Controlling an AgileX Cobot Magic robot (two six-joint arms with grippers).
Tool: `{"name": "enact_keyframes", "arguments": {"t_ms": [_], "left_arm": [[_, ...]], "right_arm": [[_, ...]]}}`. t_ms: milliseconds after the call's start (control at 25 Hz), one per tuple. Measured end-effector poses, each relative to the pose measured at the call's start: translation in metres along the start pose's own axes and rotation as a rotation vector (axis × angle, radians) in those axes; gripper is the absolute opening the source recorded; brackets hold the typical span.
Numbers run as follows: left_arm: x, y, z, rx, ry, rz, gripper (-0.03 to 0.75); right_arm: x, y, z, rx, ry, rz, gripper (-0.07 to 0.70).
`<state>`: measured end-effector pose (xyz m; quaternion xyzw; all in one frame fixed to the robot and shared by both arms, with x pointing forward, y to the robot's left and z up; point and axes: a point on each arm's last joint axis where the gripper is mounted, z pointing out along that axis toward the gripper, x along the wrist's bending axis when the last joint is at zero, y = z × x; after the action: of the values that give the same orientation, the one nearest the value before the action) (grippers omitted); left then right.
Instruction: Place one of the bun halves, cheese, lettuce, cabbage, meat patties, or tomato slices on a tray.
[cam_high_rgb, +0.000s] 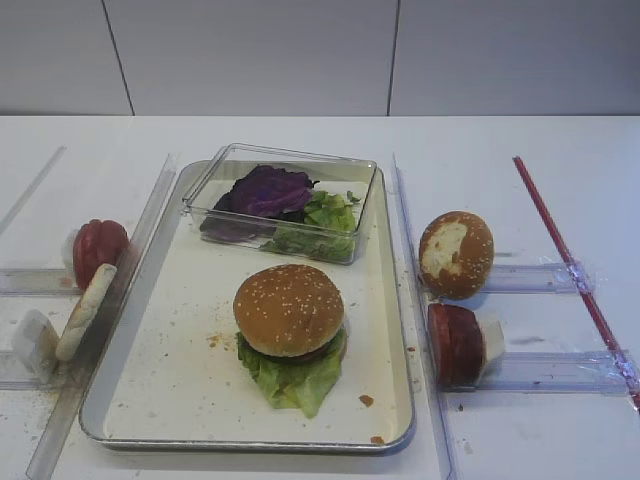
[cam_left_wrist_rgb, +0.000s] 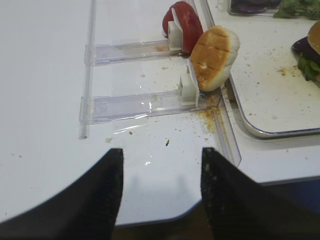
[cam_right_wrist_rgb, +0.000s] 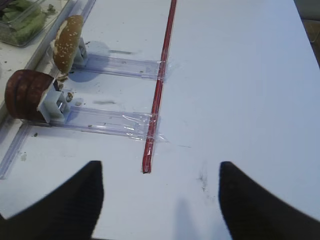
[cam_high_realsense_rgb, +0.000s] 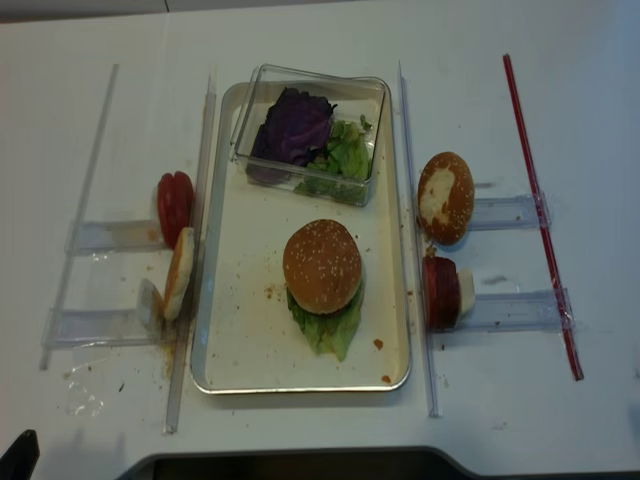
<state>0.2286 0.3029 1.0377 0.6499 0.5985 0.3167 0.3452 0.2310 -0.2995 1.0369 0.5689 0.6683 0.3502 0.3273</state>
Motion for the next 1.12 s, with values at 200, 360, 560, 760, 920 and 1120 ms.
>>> {"name": "enact_keyframes", "arguments": {"t_ms": [200,360,560,760,920,1120], "left_arm": [[0.0000,0.0000,0.0000,0.000,0.000,0.000,0.341],[0.0000,0.0000,0.0000,0.000,0.000,0.000,0.341],[0.0000,0.0000,0.0000,0.000,0.000,0.000,0.341],[0.0000,0.0000,0.0000,0.000,0.000,0.000,0.341],[0.0000,0.0000,0.0000,0.000,0.000,0.000,0.341],[0.0000,0.0000,0.0000,0.000,0.000,0.000,0.341]], "right_arm": [[0.0000,0.0000,0.0000,0.000,-0.001,0.007,0.664],[0.0000,0.0000,0.0000,0.000,-0.001,0.008,0.687],[0.0000,0.0002,0.0000,-0.002,-0.001,0.010,0.691],[0.0000,-0.0001,0.0004,-0.001,-0.001,0.014,0.692],[0.0001,0.0000,0.0004,-0.001,-0.009,0.022,0.690],[0.0007,0.0001,0.0005,0.002,-0.086,0.074,0.663]]}}
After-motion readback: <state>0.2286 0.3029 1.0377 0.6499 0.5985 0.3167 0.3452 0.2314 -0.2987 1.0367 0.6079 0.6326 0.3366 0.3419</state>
